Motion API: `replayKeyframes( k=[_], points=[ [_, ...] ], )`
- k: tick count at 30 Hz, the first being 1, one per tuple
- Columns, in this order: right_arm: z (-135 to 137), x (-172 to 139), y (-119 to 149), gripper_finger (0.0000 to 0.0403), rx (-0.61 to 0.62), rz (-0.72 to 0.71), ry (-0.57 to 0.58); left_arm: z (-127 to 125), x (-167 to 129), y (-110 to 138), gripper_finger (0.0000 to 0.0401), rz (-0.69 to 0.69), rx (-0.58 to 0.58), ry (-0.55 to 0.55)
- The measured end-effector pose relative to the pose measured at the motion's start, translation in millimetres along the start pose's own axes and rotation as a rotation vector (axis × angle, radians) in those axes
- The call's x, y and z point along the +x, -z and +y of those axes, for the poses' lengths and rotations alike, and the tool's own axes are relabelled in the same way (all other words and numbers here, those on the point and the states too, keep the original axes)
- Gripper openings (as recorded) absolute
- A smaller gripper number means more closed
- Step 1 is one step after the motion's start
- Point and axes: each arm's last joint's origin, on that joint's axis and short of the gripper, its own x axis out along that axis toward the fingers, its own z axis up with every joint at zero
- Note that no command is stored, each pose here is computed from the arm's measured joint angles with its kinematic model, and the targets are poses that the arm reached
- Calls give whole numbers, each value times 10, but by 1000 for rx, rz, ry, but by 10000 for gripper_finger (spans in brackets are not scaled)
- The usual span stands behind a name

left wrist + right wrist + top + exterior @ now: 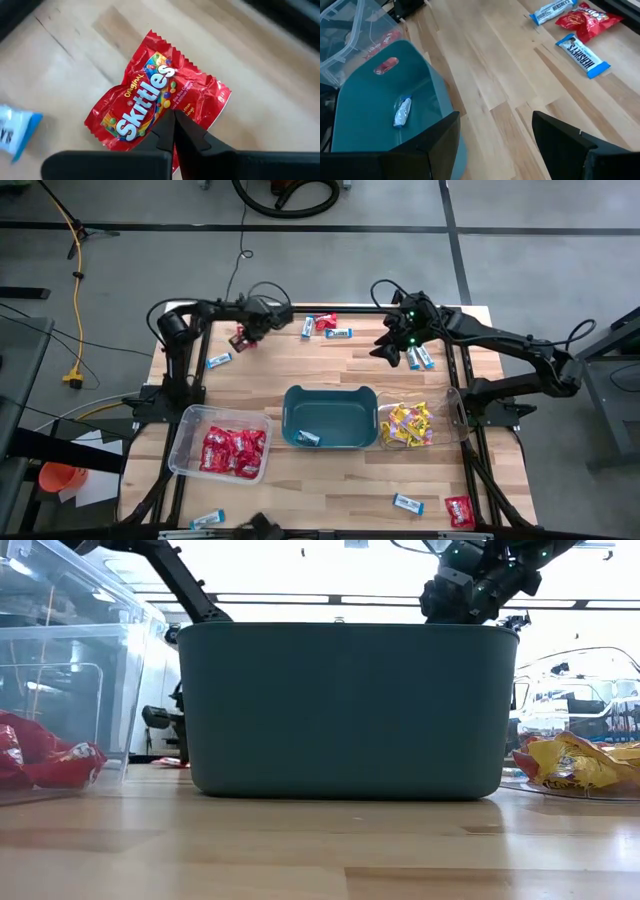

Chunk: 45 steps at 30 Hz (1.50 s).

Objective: Sort candy
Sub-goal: Put the red candy into the left transparent bin

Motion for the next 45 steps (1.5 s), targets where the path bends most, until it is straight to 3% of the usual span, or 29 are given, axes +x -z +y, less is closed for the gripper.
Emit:
replayKeyframes(
  k=[5, 13, 17, 21, 22, 28, 33, 37, 39, 42, 45],
  points=[
    [-38, -19, -8, 243, 0, -5, -12, 122, -207, 446, 0, -24, 168, 21],
    [-44, -25, -9, 243, -34, -4, -34, 331, -509, 1076, 0, -56, 620, 138],
    [-44, -25, -11, 243, 2, -5, -34, 441, -660, 1285, 0, -40, 782, 153],
    [-40, -26, -38, 243, 49, -30, -38, 530, -824, 1149, 0, -47, 860, 83],
    [-38, -26, -47, 243, 55, -38, -40, 535, -905, 1063, 0, -73, 882, 112],
    [-32, -26, -65, 243, 132, -53, -47, 626, -1413, 560, 0, -172, 979, 361],
    [-30, -25, -66, 243, 241, -52, -50, 839, -1823, 295, 0, -289, 1297, 714],
    [-29, -26, -73, 243, 308, -57, -54, 1122, -1744, 186, 0, -208, 1468, 1115],
    [-28, -26, -79, 243, 331, -62, -56, 1281, -1542, 148, 0, -116, 1500, 1217],
    [-31, -26, -80, 243, 350, -67, -45, 1471, -1350, 54, 0, -62, 1508, 1245],
    [-42, -24, -83, 243, 350, -84, 1, 1566, -1294, -47, 4, -56, 1505, 1170]
  ],
)
